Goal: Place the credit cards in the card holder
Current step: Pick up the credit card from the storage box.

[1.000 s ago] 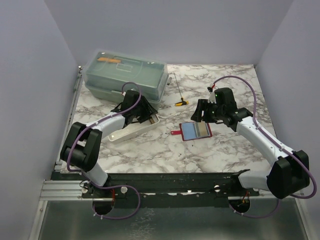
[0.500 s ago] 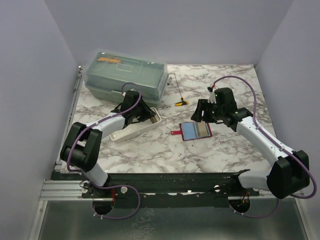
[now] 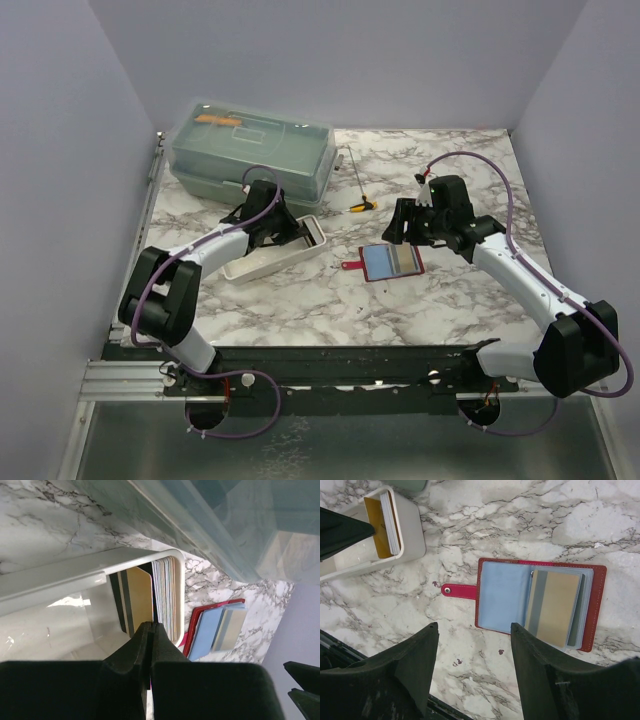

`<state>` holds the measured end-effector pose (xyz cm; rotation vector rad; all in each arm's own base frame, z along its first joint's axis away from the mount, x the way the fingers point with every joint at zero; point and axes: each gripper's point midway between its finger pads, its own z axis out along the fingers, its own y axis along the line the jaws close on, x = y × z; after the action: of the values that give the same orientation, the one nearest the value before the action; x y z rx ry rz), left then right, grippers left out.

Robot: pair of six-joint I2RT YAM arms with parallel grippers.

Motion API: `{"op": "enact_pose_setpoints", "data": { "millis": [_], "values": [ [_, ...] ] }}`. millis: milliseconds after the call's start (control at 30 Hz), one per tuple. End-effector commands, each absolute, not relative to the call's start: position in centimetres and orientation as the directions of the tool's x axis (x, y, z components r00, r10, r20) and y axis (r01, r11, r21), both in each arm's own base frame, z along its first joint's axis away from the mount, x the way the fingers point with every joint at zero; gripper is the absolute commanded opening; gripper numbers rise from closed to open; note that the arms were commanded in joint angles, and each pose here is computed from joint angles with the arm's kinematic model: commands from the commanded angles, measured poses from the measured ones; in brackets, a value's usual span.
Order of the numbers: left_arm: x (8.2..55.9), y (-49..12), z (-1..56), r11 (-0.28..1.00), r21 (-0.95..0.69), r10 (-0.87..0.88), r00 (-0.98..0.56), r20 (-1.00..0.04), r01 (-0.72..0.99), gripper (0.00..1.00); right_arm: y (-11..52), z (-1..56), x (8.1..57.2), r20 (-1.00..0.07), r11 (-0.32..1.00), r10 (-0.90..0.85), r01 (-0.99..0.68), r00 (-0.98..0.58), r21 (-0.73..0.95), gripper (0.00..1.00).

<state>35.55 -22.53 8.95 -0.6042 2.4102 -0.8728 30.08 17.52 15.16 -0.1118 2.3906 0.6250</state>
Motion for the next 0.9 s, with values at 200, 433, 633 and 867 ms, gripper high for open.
{"op": "enact_pose_setpoints", "data": {
  "millis": [200,433,633,867],
  "values": [
    [33.4,-20.9,12.0,0.717,-0.636,-0.562,-0.776,-0.286,-0.285,0.0,17.6,14.9,29.6,-0.607,0.88,0.074,-0.235,-0.791,0.414,0.63],
    [32.2,-20.4,13.5,0.726,-0.629,-0.553,-0.78,-0.293,-0.279,0.0,18.0,14.4,29.4,-0.592,0.869,0.061,-0.249,-0.803,0.427,0.63],
    [32.3,-20.1,13.5,0.756,-0.61,-0.51,-0.799,-0.318,-0.239,0.0,18.5,14.1,29.4,-0.584,0.864,0.048,-0.259,-0.81,0.432,0.63],
    [33.9,-20.5,10.6,0.791,-0.56,-0.475,-0.823,-0.312,-0.245,0.51,18.9,14.0,29.4,-0.58,0.863,0.04,-0.265,-0.813,0.431,0.62]
  ]
}}
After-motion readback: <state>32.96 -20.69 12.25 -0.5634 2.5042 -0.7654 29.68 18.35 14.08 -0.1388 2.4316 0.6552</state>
